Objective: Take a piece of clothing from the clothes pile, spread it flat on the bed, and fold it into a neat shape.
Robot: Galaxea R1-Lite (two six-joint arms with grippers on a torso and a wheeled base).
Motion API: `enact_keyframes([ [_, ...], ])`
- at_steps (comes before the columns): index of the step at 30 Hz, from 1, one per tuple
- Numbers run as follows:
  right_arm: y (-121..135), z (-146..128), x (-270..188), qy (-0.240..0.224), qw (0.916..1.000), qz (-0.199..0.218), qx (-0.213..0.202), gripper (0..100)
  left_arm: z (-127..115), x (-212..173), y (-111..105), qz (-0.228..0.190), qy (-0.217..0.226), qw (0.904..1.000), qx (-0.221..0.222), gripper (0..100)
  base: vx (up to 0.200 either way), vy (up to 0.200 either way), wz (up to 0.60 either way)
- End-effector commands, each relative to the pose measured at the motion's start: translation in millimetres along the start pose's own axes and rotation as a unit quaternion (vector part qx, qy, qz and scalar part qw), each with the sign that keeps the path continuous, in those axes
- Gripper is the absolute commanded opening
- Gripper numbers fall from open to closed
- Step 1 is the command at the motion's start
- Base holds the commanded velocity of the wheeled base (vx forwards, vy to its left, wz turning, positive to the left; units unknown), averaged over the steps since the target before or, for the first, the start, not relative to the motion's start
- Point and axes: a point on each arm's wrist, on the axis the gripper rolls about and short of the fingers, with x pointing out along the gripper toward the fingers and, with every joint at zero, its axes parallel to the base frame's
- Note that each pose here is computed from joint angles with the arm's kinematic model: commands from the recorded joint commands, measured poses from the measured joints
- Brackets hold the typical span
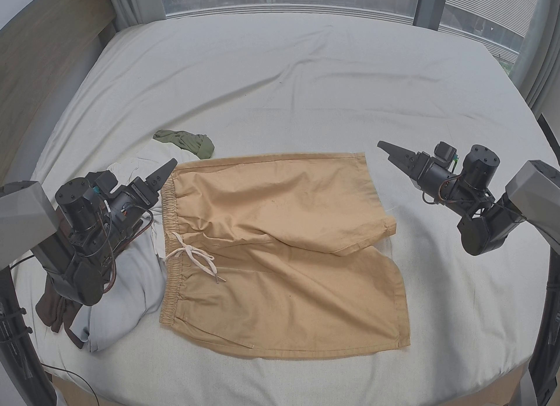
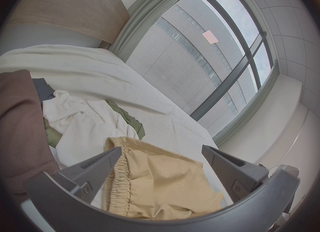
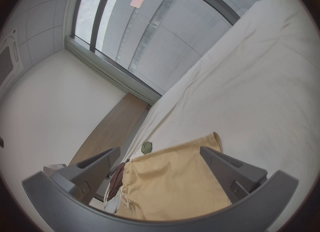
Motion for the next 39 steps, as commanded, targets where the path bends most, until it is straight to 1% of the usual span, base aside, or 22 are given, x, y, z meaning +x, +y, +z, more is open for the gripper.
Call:
enact_keyframes([
  [1,27.4,-11.6,-41.6,0.032,0.9990,-0.029,-0.012,100,8.9,-21.9,-13.3,-0.001,0.001,1.0000,-0.004,100,0.000,0.000,0.00],
  [2,27.4,-11.6,-41.6,0.032,0.9990,-0.029,-0.012,100,8.9,-21.9,-13.3,-0.001,0.001,1.0000,-0.004,100,0.000,0.000,0.00],
  [3,31.0,-19.4,-53.3,0.046,0.9981,-0.040,-0.010,100,12.2,-31.6,-17.8,-0.004,0.004,1.0000,-0.004,100,0.000,0.000,0.00],
  [6,32.8,-35.5,-72.3,0.071,0.9956,-0.062,0.003,100,11.0,-49.1,-21.3,-0.008,0.026,0.9996,-0.007,100,0.000,0.000,0.00],
  [10,28.0,-54.1,-88.1,0.101,0.9909,-0.087,0.018,100,11.6,-70.1,-14.7,-0.014,0.058,0.9982,-0.004,100,0.000,0.000,0.00],
  [12,22.2,-61.4,-90.5,0.114,0.9887,-0.097,0.017,100,8.8,-75.6,-11.1,-0.022,0.077,0.9967,0.006,100,0.000,0.000,0.00],
  [16,13.1,-69.1,-93.9,0.125,0.9859,-0.109,0.017,100,2.4,-81.5,-3.9,-0.024,0.101,0.9936,0.044,100,0.000,0.000,0.00],
  [19,8.5,-72.8,-96.5,0.131,0.9842,-0.117,0.023,100,-3.8,-83.0,0.5,-0.019,0.115,0.9922,0.046,100,0.000,0.000,0.00],
  [27,-4.6,-93.4,-97.0,0.158,0.9776,-0.131,0.045,100,-4.2,-81.1,-1.8,-0.027,0.115,0.9919,0.045,100,0.000,0.000,0.00],
  [33,-9.0,-101.4,-98.2,0.172,0.9750,-0.134,0.041,100,-6.0,-80.7,-3.1,-0.029,0.119,0.9916,0.044,100,0.000,0.000,0.00],
  [39,-1.9,-114.2,-93.5,0.195,0.9720,-0.122,0.047,100,-8.0,-80.3,-4.7,-0.032,0.122,0.9911,0.043,100,0.000,0.000,0.00],
])
